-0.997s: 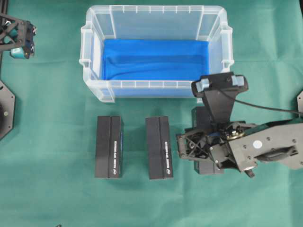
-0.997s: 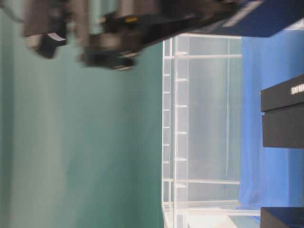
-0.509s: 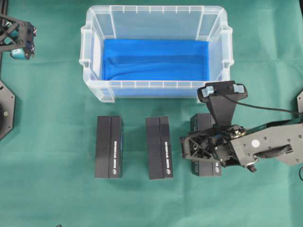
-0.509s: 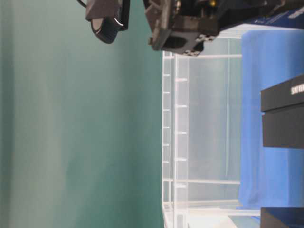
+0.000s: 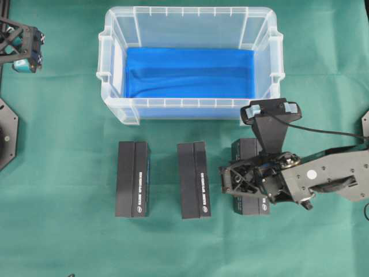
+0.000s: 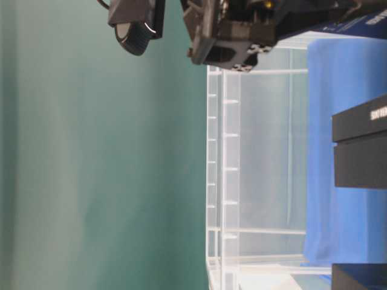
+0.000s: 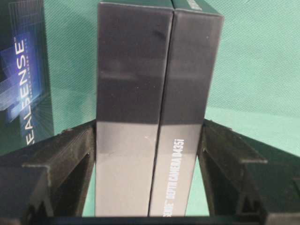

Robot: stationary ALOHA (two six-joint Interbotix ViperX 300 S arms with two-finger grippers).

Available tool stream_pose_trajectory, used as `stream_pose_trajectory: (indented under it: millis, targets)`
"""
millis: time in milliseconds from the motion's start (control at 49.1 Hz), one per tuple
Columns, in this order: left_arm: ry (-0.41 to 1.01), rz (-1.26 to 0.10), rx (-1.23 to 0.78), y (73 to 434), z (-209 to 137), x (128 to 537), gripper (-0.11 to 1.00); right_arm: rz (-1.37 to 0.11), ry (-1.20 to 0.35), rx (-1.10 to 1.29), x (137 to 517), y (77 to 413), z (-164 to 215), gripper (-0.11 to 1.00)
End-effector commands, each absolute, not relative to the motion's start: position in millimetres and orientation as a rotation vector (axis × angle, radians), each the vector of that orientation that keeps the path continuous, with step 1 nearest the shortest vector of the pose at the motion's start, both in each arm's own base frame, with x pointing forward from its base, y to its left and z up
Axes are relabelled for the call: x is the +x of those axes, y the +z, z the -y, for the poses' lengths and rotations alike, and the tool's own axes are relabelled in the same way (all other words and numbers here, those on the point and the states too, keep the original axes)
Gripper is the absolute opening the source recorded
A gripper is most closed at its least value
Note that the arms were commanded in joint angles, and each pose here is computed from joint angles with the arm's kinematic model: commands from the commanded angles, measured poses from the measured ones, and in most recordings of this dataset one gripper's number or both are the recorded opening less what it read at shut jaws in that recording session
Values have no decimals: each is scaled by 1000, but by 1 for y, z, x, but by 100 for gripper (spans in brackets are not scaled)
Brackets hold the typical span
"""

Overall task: Take out the box from the case.
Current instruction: 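Carry the box forward and lower it right of the middle box, then open the right gripper to release the box on the cloth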

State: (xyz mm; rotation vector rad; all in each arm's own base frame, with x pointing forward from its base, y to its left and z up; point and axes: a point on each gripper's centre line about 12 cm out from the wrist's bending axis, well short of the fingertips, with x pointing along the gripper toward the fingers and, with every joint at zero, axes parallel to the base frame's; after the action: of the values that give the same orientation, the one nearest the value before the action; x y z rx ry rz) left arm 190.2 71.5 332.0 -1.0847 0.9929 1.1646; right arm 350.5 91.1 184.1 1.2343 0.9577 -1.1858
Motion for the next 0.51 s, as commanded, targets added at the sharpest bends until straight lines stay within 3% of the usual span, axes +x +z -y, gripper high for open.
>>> stream_pose_trajectory:
  millis: [0,346,488]
  targets:
    - [1155,-979,-1085,336,-71,191,98,-937,-1145,1261,350,201,-92,66]
    - [1154,-978,-1085,336,-72,191,98,-946,-1150,1241,347,202,-91,67]
    - [1155,-977,-1086,336,-72,191,98,-934,-1141,1235,350,204,-91,93]
